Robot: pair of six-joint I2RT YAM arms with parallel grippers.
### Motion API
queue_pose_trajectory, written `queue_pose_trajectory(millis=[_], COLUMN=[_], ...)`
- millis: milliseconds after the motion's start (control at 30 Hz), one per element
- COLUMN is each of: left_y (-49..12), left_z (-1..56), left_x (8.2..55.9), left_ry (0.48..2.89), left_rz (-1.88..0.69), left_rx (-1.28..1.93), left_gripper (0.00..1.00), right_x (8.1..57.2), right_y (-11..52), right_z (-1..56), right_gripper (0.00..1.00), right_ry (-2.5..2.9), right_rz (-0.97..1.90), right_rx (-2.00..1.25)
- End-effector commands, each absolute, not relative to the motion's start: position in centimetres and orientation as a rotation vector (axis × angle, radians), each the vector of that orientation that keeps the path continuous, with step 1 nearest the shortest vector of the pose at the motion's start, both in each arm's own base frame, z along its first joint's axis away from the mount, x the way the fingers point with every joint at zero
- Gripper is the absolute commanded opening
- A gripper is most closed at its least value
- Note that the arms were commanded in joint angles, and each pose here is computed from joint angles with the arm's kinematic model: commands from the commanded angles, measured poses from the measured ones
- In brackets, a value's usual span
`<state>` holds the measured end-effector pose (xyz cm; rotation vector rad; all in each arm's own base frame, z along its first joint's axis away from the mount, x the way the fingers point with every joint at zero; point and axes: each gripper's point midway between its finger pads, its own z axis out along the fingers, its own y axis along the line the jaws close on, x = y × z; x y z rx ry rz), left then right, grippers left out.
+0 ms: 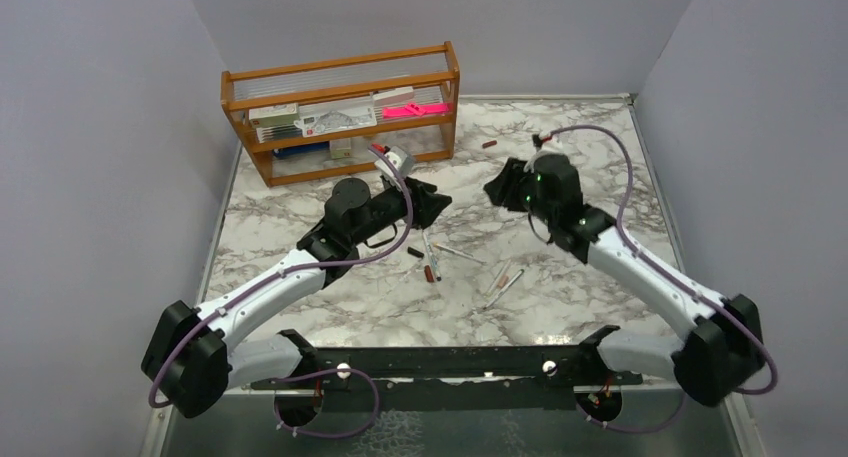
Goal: Insert the pens into the pen caps
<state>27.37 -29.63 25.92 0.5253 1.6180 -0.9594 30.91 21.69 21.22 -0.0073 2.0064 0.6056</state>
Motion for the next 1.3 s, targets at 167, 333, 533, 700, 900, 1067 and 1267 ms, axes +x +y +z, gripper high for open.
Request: queue_pose_trajectory(millis=[167, 333, 533, 700, 900, 1067, 1267], left_y=[-27.8, -27.3, -26.3, -25.9, -25.3, -25.0, -24.4], left_z=[26.5, 25.3, 24.3, 23.4, 22.9, 22.8, 23.0], left_x=[27.8, 27.8, 27.6, 27.3, 26.5, 25.7, 24.7], left_ry=[1.637, 1.682, 1.727, 1.761, 1.77, 1.769, 1.758], left_rz=[-0.908, -0.87, -0.812, -0.802, -0.815, -0.838, -0.856], left_rx=[0.423, 0.439, 0.444, 0.446, 0.422, 0.414, 0.403], left_gripper=[0.64, 0.65, 0.65, 0.64, 0.64, 0.64, 0.64], right_x=[48.9, 57.1, 63.2, 64.9, 62.8, 60.2, 57.2], right_y=[16.2, 18.9, 19.9, 19.9, 19.0, 17.5, 16.5], right_z=[17.8, 15.9, 10.7, 8.3, 6.2, 5.1, 4.2], right_gripper=[0.54, 0.62, 0.63, 0.58, 0.43, 0.26, 0.21], right_ry=[2.087, 2.045, 2.069, 2.096, 2.169, 2.216, 2.268], right_rz=[0.378, 0.358, 0.266, 0.22, 0.179, 0.125, 0.106], right_rx=[0.154, 0.045, 0.025, 0.009, -0.002, -0.001, 0.01])
